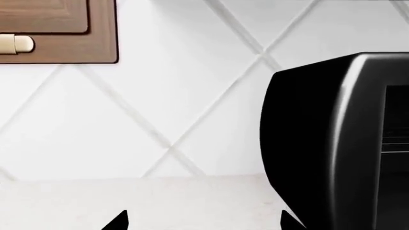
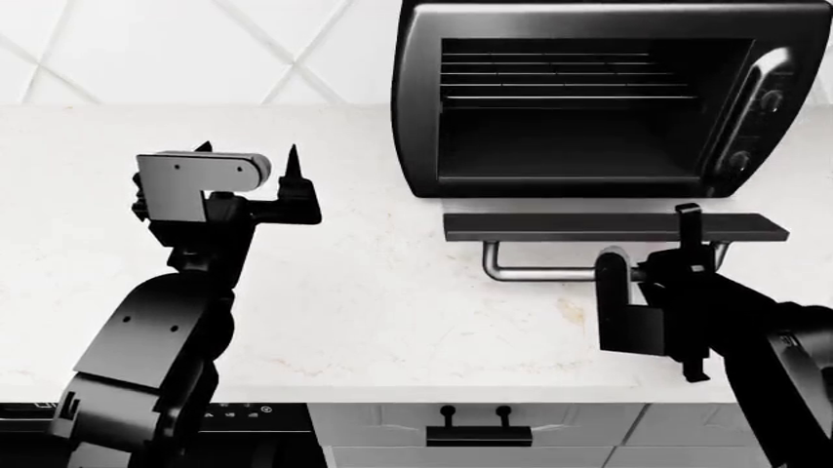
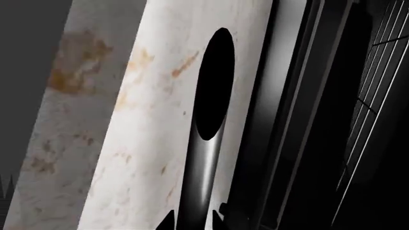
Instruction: Open the toaster oven door.
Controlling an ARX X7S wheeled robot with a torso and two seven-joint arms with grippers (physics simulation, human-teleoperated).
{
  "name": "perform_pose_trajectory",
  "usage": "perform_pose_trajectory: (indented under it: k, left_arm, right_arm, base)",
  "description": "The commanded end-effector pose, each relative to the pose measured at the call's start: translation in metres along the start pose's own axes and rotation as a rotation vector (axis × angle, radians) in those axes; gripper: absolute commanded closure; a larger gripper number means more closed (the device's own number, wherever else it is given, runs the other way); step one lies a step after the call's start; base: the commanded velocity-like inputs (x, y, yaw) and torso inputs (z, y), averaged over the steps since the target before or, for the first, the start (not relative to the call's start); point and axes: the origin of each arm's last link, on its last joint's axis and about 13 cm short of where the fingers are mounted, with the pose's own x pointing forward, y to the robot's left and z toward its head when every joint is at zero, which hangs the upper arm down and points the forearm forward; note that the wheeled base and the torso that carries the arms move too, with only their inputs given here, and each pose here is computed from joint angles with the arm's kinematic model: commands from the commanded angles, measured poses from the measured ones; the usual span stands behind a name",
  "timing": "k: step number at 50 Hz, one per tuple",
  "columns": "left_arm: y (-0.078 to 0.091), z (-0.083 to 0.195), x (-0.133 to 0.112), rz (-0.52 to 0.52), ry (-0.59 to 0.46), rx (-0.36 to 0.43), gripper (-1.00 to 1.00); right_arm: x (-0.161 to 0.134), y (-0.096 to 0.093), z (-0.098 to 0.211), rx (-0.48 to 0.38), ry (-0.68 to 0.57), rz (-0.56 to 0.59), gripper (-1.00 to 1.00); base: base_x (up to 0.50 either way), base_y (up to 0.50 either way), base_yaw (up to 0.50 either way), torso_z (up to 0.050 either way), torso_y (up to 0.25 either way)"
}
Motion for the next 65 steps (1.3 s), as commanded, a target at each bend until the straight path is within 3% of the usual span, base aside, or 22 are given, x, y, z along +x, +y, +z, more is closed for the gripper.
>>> perform_pose_trajectory:
  k: [1,25,41,52,65]
  left_arm:
    - [0.000,-0.001,0.000,0.000,0.001,0.001,-1.00]
    - [0.002,-0.002,-0.002,0.008,0.006,0.007,-1.00]
    - [0.002,-0.003,-0.002,0.007,0.006,0.005,-1.00]
    - [0.004,-0.005,-0.003,0.014,0.009,0.001,-1.00]
    - [0.003,-0.007,-0.003,0.015,0.013,-0.001,-1.00]
  right_arm:
    - [0.028,0.061,0.012,0.063,-0.043,0.105,1.00]
    - [0.058,0.116,0.016,0.169,-0.041,0.184,1.00]
    - [0.060,0.113,0.016,0.173,-0.043,0.190,1.00]
    - [0.060,0.099,0.012,0.259,-0.128,0.320,1.00]
    - [0.058,0.090,0.010,0.264,-0.155,0.359,1.00]
  base:
    - [0.02,0.00,0.01,0.000,0.000]
    - [0.01,0.00,0.01,0.000,0.000]
    - [0.01,0.00,0.02,0.000,0.000]
    - [0.01,0.00,0.01,0.000,0.000]
    - [0.01,0.00,0.01,0.000,0.000]
